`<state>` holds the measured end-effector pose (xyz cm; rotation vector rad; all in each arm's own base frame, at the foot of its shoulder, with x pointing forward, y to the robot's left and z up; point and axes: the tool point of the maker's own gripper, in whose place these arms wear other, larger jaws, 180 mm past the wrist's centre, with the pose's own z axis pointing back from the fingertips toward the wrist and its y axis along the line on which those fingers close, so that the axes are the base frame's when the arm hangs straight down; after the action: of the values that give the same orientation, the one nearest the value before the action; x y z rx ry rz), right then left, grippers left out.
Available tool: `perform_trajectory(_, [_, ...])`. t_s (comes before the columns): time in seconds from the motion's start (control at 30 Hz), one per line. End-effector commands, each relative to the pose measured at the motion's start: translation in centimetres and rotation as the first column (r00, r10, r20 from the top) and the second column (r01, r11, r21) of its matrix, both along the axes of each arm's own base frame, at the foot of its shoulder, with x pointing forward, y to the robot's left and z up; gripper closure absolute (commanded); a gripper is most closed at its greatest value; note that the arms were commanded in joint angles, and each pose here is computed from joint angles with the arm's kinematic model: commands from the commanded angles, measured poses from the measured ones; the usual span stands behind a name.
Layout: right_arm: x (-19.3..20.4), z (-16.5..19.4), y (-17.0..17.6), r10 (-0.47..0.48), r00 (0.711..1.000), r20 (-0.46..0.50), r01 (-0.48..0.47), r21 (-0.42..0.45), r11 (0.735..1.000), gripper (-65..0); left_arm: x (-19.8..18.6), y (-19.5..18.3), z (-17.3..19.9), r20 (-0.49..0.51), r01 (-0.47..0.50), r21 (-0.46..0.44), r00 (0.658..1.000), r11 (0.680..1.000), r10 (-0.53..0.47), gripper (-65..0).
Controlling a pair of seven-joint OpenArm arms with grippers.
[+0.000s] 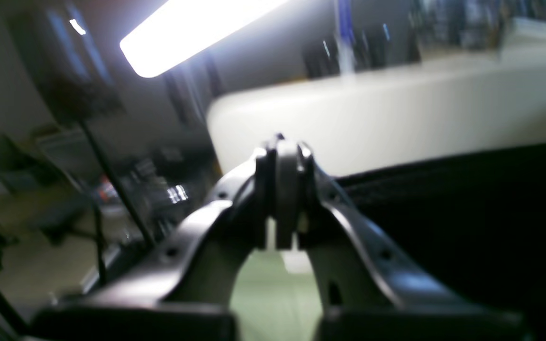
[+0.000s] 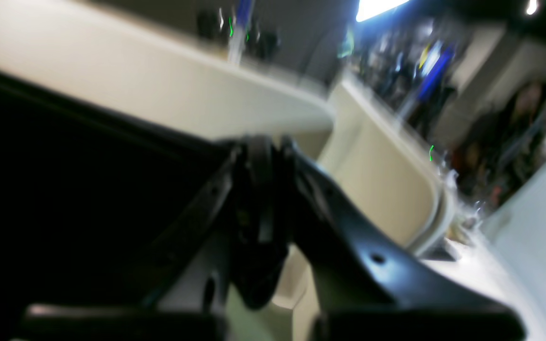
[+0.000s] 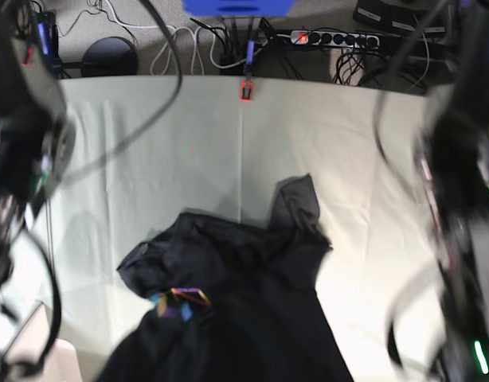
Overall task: Layout the t-shirt on the table in an organized manner, then fold the t-shirt properly
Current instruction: 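Lift the t-shirt with both grippers and shake it out, then lower the t-shirt onto the table and release both grippers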
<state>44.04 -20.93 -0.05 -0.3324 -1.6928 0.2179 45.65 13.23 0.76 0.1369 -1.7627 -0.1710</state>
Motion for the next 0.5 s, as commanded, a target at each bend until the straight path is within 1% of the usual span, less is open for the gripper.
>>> perform_trajectory(0.0, [-0.8,1.9,-1.3,-0.042,0.996,0.073,0.041,0.007,0.999,0.0,-1.1,-0.8,1.7,0.072,0.015,-0.016,0.997,1.000,-0.014,-0.1])
perform_trajectory(0.13, [-1.6,-1.5,-3.5,-0.085,0.996,0.028,0.084,0.028,0.996,0.0,-2.6,-3.7,-3.5,-0.029,0.077,-0.111,0.996,0.991,-0.081,-0.1])
perform_trajectory(0.23, [-2.8,-3.7,-5.7,-0.124,0.992,0.010,0.124,0.002,0.992,0.0,-3.3,-5.1,-7.2,-0.113,0.091,-0.170,0.987,0.981,-0.111,-0.1])
perform_trajectory(0.33, [-3.6,-5.6,-6.7,-0.143,0.990,-0.012,0.143,-0.006,0.990,0.0,-3.8,-5.9,-9.5,-0.166,0.093,-0.208,0.978,0.974,-0.129,-0.1])
perform_trajectory(0.47, [-5.0,-7.6,-7.8,-0.167,0.985,-0.041,0.167,-0.014,0.986,0.0,-3.7,-5.7,-9.8,-0.168,0.087,-0.215,0.978,0.973,-0.124,-0.1])
